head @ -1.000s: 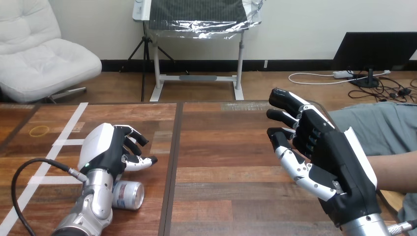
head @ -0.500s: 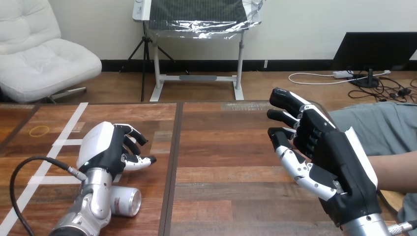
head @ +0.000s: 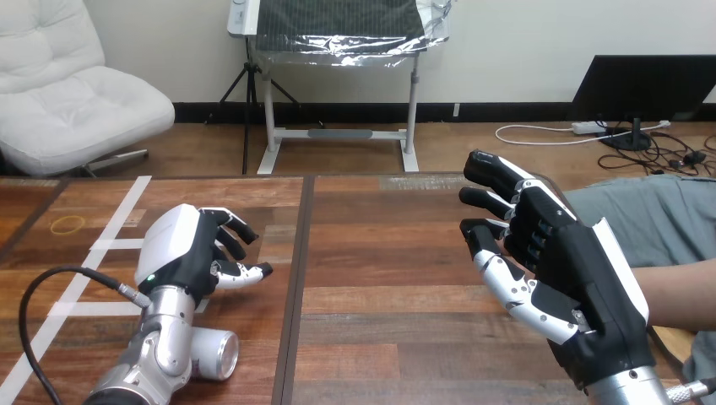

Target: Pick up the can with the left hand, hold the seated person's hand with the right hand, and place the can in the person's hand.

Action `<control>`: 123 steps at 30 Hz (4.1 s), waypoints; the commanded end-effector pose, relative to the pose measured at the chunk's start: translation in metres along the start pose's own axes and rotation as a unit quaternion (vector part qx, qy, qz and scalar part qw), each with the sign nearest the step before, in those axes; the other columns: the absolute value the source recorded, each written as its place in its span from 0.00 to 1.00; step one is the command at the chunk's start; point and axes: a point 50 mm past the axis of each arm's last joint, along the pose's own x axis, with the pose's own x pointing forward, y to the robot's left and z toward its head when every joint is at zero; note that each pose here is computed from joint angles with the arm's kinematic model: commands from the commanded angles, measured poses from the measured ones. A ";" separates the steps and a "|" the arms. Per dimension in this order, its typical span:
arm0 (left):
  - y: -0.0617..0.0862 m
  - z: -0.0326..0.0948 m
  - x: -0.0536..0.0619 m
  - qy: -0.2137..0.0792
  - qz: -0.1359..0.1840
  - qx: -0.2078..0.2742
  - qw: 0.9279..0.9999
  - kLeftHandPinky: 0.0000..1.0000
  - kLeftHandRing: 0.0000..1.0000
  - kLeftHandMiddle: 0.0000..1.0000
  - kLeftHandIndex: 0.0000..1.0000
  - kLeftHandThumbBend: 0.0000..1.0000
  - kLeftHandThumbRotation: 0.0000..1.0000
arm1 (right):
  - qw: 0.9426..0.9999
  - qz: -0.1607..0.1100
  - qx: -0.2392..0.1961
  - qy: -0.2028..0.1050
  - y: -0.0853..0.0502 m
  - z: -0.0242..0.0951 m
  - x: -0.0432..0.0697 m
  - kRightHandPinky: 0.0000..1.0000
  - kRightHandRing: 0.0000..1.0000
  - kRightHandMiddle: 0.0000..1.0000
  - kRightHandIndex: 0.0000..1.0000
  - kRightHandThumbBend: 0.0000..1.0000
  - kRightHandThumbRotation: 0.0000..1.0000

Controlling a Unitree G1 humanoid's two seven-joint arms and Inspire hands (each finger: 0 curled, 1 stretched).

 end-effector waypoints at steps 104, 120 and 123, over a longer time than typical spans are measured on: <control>0.158 0.067 0.042 0.039 -0.401 0.273 0.874 0.99 1.00 1.00 1.00 0.97 0.17 | 0.999 0.013 -0.019 -0.046 -0.001 0.019 0.009 0.78 0.87 0.91 0.88 0.29 0.03; 0.174 0.075 0.038 0.084 -0.413 0.325 0.846 1.00 1.00 1.00 1.00 0.98 0.23 | 0.999 0.021 -0.018 -0.040 0.000 0.018 0.010 0.80 0.88 0.91 0.88 0.31 0.02; 0.173 0.074 0.037 0.087 -0.415 0.334 0.841 1.00 1.00 1.00 1.00 0.98 0.25 | 0.999 0.021 -0.018 -0.040 0.001 0.018 0.011 0.80 0.88 0.91 0.88 0.31 0.02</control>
